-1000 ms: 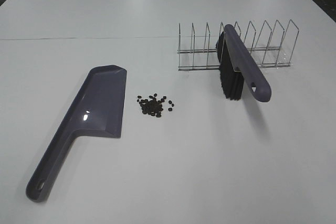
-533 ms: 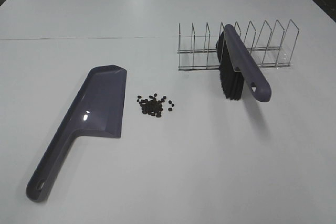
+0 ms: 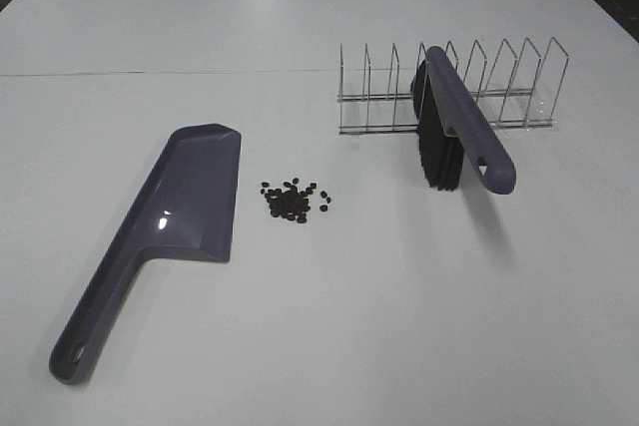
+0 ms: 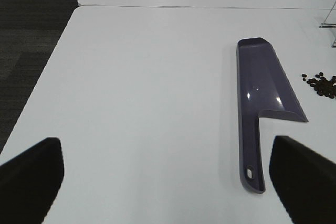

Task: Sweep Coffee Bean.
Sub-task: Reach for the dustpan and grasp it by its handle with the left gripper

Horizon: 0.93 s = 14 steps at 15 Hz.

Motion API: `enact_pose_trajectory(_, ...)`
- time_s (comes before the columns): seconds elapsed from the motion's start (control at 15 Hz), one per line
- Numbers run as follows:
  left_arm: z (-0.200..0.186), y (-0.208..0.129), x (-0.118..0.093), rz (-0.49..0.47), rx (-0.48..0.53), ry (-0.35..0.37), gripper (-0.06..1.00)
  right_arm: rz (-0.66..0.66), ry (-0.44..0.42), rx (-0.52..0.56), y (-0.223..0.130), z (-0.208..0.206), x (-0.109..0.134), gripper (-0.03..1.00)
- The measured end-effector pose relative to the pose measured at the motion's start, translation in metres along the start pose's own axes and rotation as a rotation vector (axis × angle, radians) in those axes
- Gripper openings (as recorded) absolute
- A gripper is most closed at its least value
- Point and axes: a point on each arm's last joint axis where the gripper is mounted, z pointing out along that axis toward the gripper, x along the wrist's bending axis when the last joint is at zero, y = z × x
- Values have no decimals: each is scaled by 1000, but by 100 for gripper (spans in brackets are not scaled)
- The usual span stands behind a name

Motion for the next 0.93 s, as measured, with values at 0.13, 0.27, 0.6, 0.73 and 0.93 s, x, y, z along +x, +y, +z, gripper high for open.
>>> enact_pose_trajectory(0.13, 0, 0, 0, 0, 0, 0, 99, 0, 0, 0, 0, 0, 0, 98)
enact_pose_trajectory(0.27, 0, 0, 0, 0, 0, 0, 99, 0, 0, 0, 0, 0, 0, 98)
enact_pose_trajectory(0.6, 0, 0, 0, 0, 0, 0, 99, 0, 0, 0, 0, 0, 0, 98)
enact_pose_trajectory(0.73, 0, 0, 0, 0, 0, 0, 99, 0, 0, 0, 0, 0, 0, 98)
enact_pose_trajectory(0.93, 0, 0, 0, 0, 0, 0, 99, 0, 0, 0, 0, 0, 0, 98)
